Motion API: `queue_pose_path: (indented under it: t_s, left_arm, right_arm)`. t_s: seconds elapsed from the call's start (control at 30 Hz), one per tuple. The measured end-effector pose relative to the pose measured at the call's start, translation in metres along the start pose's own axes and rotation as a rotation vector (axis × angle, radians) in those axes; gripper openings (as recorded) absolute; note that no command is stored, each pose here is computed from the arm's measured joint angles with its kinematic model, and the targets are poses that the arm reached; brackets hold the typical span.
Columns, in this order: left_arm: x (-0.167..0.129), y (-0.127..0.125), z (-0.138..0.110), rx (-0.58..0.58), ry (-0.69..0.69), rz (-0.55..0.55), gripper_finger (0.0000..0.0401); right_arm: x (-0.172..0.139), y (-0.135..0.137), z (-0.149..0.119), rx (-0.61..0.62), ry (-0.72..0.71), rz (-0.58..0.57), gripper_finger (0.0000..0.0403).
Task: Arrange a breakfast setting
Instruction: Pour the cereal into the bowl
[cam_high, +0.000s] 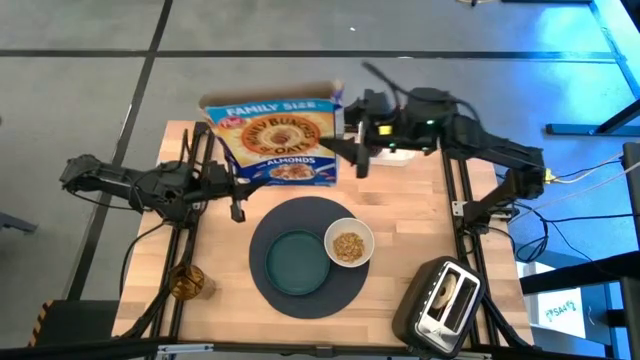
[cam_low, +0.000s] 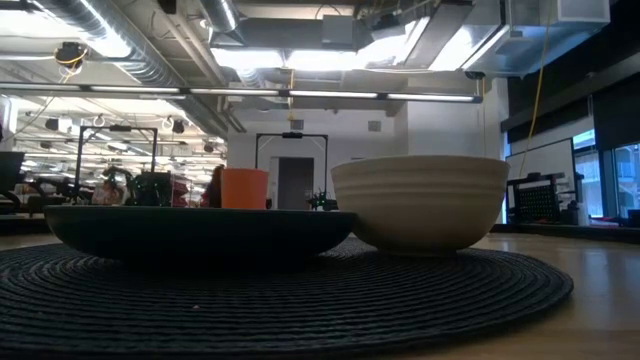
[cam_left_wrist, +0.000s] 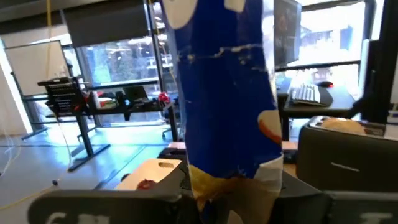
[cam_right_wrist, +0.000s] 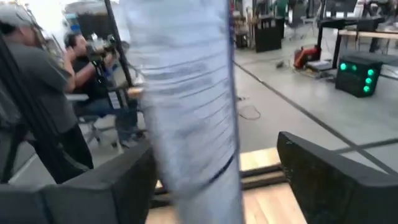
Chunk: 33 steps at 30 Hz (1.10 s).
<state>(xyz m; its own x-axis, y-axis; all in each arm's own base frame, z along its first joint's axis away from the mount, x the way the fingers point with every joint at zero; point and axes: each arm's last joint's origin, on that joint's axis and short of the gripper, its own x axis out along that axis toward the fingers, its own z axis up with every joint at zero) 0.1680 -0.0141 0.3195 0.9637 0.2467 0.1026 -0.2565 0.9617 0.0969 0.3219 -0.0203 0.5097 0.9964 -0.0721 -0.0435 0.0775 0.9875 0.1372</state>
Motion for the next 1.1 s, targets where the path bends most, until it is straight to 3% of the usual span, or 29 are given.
queue_pose_path:
  t_s: [0.1, 0.17, 0.23, 0.3, 0.47, 0.67, 0.8, 0.97, 1.1]
  left_arm:
    - [0.003, -0.002, -0.002, -0.004, 0.012, -0.008, 0.0058]
    - [0.003, -0.002, -0.002, -0.028, 0.012, -0.011, 0.0059]
    - [0.002, -0.002, -0.001, -0.077, 0.005, -0.011, 0.0063]
    - [0.003, -0.001, 0.000, -0.107, 0.007, -0.001, 0.0073]
    - [0.002, 0.002, 0.015, -0.125, -0.045, 0.013, 0.0116]
    - [-0.004, 0.008, 0.029, -0.106, -0.074, 0.082, 0.0173]
    - [-0.008, 0.013, 0.049, -0.123, -0.134, 0.085, 0.0190]
    - [0.002, 0.016, 0.065, -0.106, -0.139, 0.086, 0.0166]
    - [0.015, 0.013, 0.072, -0.084, -0.102, 0.027, 0.0100]
  right_arm:
    - [0.007, 0.000, -0.006, -0.006, 0.035, 0.018, 0.0244]
    - [0.009, 0.000, -0.011, -0.012, 0.080, 0.053, 0.0174]
    - [0.010, -0.003, -0.015, -0.016, 0.121, 0.075, 0.0074]
    - [0.010, -0.003, -0.018, -0.026, 0.150, 0.105, 0.0024]
    - [0.008, -0.003, -0.019, -0.053, 0.168, 0.105, 0.0003]
    - [0.009, -0.005, -0.034, -0.081, 0.294, 0.061, 0.0001]
    - [0.007, -0.005, -0.032, -0.087, 0.291, 0.078, 0.0000]
    - [0.015, -0.005, -0.039, -0.104, 0.321, 0.110, 0.0000]
    - [0.020, -0.005, -0.042, -0.125, 0.330, 0.128, 0.0000]
